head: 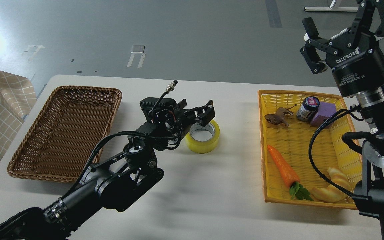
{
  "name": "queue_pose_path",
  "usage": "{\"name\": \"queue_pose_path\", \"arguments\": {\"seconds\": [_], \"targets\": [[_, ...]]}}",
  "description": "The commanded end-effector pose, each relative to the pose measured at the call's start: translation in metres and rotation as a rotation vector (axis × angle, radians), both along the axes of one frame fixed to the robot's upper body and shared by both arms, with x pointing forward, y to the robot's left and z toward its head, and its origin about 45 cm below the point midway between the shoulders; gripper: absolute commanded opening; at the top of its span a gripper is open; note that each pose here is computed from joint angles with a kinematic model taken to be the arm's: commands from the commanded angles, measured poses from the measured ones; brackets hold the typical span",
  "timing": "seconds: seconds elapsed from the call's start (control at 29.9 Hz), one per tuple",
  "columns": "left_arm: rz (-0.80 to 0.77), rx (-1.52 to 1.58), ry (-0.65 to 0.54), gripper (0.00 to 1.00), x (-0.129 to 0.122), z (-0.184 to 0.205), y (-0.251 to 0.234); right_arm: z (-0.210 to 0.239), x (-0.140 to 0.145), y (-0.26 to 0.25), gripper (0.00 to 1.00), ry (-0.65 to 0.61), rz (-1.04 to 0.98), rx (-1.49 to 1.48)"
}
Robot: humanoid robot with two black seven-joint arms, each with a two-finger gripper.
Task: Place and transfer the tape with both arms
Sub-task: 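Reach the left gripper toward the tape roll on the table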
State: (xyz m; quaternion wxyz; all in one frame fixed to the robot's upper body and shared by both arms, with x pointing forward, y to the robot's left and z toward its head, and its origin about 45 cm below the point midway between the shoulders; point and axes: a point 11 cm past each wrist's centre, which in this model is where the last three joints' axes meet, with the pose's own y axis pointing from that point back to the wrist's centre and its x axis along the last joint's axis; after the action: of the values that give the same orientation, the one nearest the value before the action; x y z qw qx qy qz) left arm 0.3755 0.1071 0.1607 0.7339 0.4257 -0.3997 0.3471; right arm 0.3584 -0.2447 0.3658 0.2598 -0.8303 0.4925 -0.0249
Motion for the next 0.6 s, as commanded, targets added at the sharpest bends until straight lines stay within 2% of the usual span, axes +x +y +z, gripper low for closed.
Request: {"name": "queue_pose_path", "arguments": {"seconds": [0.0,0.57], "targets": [[-0.004,0.082,0.002,0.95,0.003,-0.01,0.018,0.001,0.001,-0.007,1.0,-0.001,-0.016,0.012],[-0.031,0.134,0.054,0.96,-0.008,-0.037,0.011,0.0,0.001,-0.008,1.0,0.001,-0.019,0.015]]}}
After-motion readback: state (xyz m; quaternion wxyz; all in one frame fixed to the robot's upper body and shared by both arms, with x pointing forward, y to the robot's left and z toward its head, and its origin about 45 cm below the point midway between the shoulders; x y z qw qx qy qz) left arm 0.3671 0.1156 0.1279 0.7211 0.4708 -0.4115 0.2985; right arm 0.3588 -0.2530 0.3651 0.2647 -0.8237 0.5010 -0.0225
